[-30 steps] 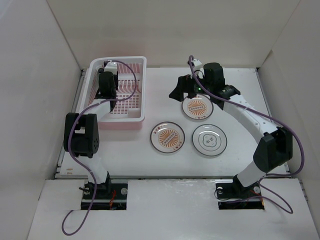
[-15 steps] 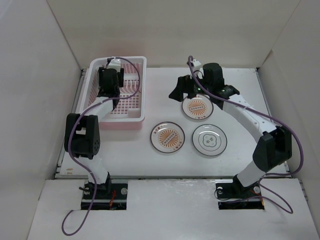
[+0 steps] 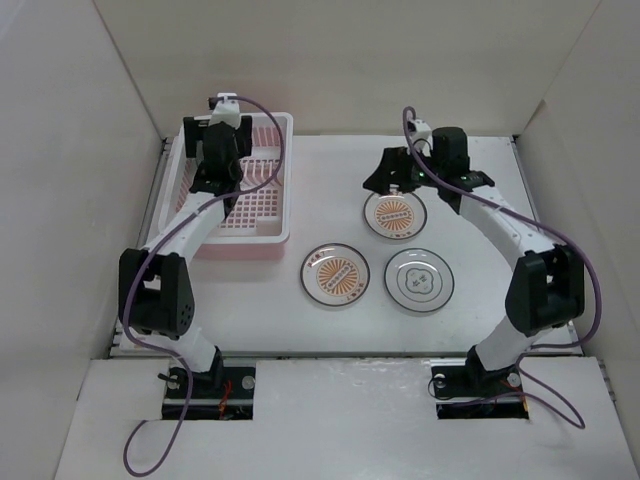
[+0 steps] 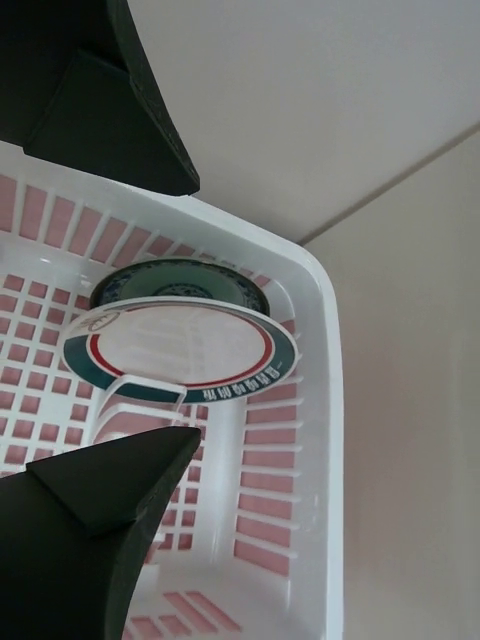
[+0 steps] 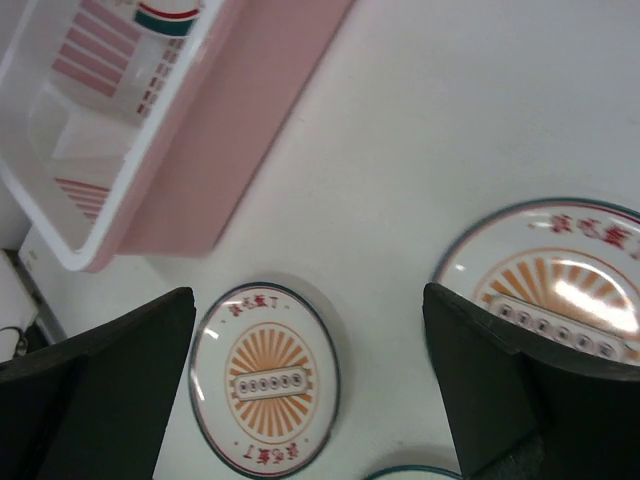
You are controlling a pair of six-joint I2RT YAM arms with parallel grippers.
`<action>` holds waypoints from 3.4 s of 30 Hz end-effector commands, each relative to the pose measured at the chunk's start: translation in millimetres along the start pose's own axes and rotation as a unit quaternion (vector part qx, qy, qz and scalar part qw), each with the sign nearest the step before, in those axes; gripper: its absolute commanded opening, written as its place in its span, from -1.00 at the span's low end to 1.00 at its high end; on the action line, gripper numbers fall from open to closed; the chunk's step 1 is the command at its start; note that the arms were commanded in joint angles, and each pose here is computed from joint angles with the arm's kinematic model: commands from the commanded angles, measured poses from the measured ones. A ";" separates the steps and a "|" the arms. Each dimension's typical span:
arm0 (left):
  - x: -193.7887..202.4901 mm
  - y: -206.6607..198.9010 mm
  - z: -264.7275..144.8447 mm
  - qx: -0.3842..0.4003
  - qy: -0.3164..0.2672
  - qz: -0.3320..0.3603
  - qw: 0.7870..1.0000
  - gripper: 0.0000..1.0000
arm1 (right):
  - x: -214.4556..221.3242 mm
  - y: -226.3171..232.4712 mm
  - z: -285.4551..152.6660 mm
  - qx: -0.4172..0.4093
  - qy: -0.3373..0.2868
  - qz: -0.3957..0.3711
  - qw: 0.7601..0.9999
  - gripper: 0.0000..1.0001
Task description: Load the plates into the dish rack
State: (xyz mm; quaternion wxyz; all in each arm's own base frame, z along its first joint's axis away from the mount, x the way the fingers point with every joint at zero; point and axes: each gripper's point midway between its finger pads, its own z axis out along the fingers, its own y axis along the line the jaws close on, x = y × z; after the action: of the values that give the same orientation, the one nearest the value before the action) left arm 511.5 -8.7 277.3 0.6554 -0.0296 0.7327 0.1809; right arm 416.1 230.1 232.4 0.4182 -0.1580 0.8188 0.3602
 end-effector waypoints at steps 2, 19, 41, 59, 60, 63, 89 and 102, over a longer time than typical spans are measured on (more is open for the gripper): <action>-88.6 -12.7 -30.5 0.053 -0.055 -0.065 0.995 1.00 | -19.0 -71.1 -39.0 0.068 -0.056 0.022 0.996 1.00; -205.2 -50.8 -182.7 0.342 -0.095 -0.228 0.907 1.00 | 67.2 -221.2 -23.0 0.112 -0.030 0.173 0.978 1.00; -179.6 -54.2 -177.6 0.328 -0.077 -0.207 0.919 1.00 | 120.6 -233.5 -14.7 0.114 0.059 0.277 0.952 0.53; -185.2 -53.8 -182.7 0.338 -0.085 -0.208 0.914 1.00 | 134.7 -229.0 -16.9 0.133 0.115 0.285 0.942 0.22; -185.2 -53.8 -182.7 0.338 -0.085 -0.208 0.914 1.00 | 134.7 -229.0 -16.9 0.133 0.115 0.285 0.942 0.22; -182.5 -57.6 -181.0 0.342 -0.081 -0.206 0.913 1.00 | 134.7 -229.0 -16.9 0.133 0.115 0.285 0.942 0.11; -162.2 -86.8 -170.4 0.378 -0.047 -0.198 0.903 1.00 | 44.2 -185.1 -13.8 0.011 -0.009 0.289 0.957 -1.00; -130.3 -160.5 -189.5 0.496 -0.008 -0.199 0.845 1.00 | -79.9 -58.5 -49.8 -0.081 -0.102 0.122 0.984 -1.00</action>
State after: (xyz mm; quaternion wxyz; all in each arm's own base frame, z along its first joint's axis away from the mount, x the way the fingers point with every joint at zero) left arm 401.8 -220.8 364.2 0.6002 0.1294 0.7313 -0.2970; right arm 480.7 121.7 229.6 0.3964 0.0247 0.7960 0.4568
